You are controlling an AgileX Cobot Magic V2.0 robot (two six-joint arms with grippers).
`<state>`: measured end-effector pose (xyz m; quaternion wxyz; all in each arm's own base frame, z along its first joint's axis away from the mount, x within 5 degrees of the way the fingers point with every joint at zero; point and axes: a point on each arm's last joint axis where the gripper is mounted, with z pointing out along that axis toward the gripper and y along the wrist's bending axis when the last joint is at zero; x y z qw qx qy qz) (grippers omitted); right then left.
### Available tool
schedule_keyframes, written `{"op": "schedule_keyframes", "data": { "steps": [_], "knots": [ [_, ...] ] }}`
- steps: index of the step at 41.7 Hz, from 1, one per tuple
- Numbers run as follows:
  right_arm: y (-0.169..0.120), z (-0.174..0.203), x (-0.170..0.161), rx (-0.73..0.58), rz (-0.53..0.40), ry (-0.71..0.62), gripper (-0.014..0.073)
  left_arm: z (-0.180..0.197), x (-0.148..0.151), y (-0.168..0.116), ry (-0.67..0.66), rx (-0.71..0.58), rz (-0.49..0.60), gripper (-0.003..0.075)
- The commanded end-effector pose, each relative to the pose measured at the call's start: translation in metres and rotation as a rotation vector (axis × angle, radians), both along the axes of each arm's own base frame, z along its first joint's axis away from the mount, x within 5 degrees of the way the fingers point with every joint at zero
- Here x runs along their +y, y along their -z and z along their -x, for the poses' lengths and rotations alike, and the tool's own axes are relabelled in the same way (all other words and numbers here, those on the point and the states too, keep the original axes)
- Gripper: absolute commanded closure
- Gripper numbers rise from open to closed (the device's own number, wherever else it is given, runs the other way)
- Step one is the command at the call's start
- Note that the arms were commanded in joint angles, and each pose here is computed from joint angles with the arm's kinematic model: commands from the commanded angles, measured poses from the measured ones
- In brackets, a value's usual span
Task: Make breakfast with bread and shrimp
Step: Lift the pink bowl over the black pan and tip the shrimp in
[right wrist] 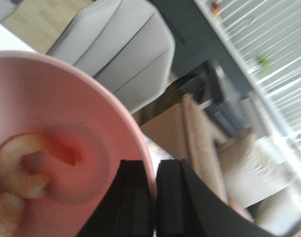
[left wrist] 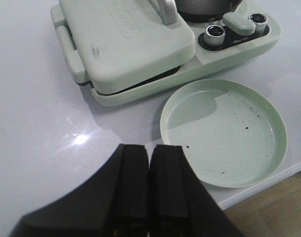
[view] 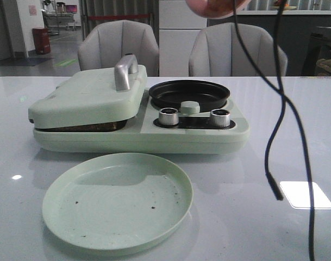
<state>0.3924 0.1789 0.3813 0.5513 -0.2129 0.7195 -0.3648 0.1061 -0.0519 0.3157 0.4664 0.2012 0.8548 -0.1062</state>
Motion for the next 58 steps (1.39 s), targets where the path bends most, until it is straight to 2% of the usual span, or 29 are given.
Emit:
{"op": "schedule_keyframes", "data": {
  "steps": [1, 4, 13, 20, 26, 33, 41, 50, 58],
  "knots": [
    [-0.038, 0.010, 0.005, -0.216, 0.134, 0.010, 0.0541, -0.003, -0.002, -0.016, 0.002, -0.096, 0.054, 0.0619],
    [-0.028, 0.005, 0.017, -0.242, 0.210, 0.008, 0.0541, -0.003, -0.002, -0.016, 0.002, -0.096, 0.054, 0.0619],
    [0.000, -0.010, 0.030, -0.199, 0.242, 0.007, 0.0541, -0.003, -0.002, -0.016, 0.002, -0.096, 0.054, 0.0619],
    [0.009, -0.014, 0.031, -0.176, 0.283, 0.034, 0.0541, -0.003, -0.002, -0.016, 0.002, -0.096, 0.054, 0.0619],
    [-0.005, -0.010, 0.025, -0.186, 0.341, 0.115, 0.0541, -0.003, -0.002, -0.016, 0.002, -0.096, 0.054, 0.0619],
    [-0.038, -0.004, 0.017, -0.261, 0.289, 0.208, 0.0541, -0.003, -0.002, -0.016, 0.002, -0.096, 0.054, 0.0619],
    [-0.061, 0.004, 0.022, -0.300, 0.281, 0.204, 0.0541, -0.003, -0.002, -0.016, 0.002, -0.096, 0.054, 0.0619],
    [-0.058, 0.004, 0.031, -0.288, 0.308, 0.171, 0.0541, -0.003, -0.002, -0.016, 0.002, -0.096, 0.054, 0.0619],
    [-0.038, -0.007, 0.039, -0.257, 0.338, 0.163, 0.0541, -0.003, -0.002, -0.016, 0.002, -0.096, 0.054, 0.0619]
  ]
}}
